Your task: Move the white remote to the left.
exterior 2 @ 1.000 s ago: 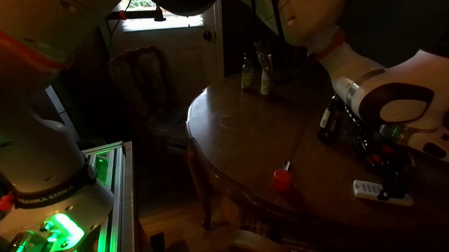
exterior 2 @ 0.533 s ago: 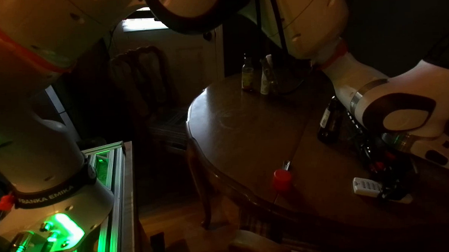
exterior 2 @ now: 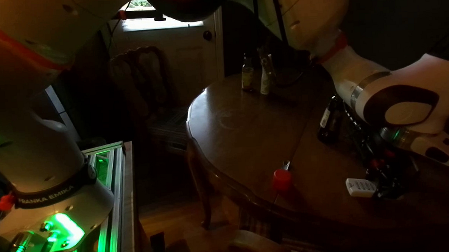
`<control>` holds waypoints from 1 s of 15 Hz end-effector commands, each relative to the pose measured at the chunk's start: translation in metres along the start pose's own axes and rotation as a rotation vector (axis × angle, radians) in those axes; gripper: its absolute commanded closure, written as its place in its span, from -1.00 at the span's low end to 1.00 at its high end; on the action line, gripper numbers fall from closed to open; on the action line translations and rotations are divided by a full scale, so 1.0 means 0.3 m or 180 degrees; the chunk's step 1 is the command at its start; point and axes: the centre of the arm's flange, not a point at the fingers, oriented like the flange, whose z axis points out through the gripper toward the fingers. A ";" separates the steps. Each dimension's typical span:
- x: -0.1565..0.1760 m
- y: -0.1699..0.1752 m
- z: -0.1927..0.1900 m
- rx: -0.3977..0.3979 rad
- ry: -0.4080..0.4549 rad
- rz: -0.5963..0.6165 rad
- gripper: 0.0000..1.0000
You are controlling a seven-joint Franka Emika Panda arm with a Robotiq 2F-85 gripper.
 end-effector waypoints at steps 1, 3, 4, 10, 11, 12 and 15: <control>-0.244 0.075 -0.115 -0.0118 -0.0200 -0.0594 0.43; -0.309 0.092 -0.131 -0.0205 -0.0239 -0.0940 0.43; -0.343 0.099 -0.140 -0.0243 -0.0272 -0.1116 0.43; -0.562 0.108 -0.196 -0.0469 -0.0346 -0.2137 0.43; -0.604 0.101 -0.199 -0.0498 -0.0312 -0.2306 0.43; -0.647 0.092 -0.208 -0.0530 -0.0288 -0.2475 0.43; -0.773 0.075 -0.227 -0.0571 -0.0185 -0.2967 0.43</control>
